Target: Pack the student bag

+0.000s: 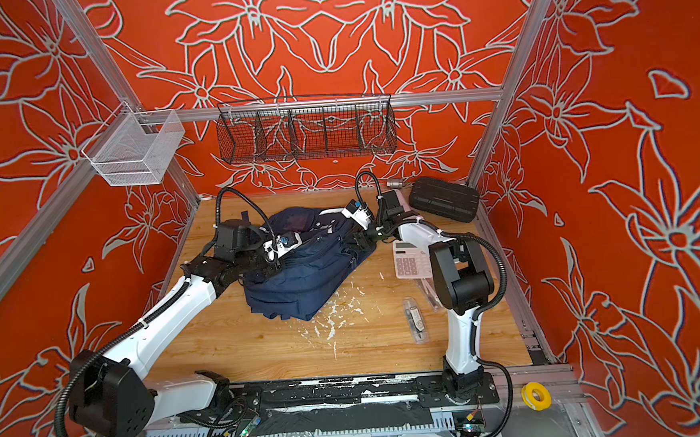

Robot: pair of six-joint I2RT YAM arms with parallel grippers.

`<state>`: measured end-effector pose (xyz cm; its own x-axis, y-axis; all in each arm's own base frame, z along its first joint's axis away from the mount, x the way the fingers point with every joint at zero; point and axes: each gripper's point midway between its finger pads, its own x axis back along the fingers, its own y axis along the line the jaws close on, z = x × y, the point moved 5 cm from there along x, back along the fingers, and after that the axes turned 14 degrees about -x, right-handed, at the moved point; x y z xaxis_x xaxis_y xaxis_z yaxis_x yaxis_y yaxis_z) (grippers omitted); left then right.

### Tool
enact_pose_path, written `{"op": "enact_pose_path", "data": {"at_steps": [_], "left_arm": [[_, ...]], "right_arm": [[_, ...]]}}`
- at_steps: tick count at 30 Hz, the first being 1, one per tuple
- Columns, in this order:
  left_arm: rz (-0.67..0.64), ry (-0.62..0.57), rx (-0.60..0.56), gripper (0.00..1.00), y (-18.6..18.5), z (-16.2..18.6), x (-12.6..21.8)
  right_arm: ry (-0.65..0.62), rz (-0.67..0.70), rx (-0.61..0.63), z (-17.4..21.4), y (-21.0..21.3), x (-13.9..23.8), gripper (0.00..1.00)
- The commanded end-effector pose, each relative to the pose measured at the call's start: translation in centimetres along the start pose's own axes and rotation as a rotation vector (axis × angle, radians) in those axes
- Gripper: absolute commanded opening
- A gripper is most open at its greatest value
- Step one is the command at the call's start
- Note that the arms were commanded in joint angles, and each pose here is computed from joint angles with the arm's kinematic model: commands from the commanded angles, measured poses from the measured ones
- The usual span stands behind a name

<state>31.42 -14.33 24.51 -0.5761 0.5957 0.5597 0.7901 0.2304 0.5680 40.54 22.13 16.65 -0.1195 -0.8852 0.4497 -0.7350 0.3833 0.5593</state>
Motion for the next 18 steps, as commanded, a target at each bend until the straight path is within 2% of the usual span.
{"op": "enact_pose_path", "data": {"at_steps": [1,6,11,18], "left_arm": [[-0.107,-0.152,-0.077,0.0,2.3,-3.2,2.0],[-0.115,-0.152,-0.071,0.0,2.6,-3.0,1.7],[-0.135,-0.16,-0.071,0.0,3.2,-3.1,1.7],[-0.133,-0.172,-0.053,0.0,3.3,-3.2,1.5]], "right_arm": [[-0.01,-0.135,-0.003,-0.3,0.8,-0.6,0.42],[0.063,-0.206,-0.003,0.6,1.6,-1.0,0.41],[0.105,-0.227,-0.029,1.5,1.6,-1.5,0.32],[0.032,-0.194,0.035,0.6,1.9,-1.4,0.16]]}}
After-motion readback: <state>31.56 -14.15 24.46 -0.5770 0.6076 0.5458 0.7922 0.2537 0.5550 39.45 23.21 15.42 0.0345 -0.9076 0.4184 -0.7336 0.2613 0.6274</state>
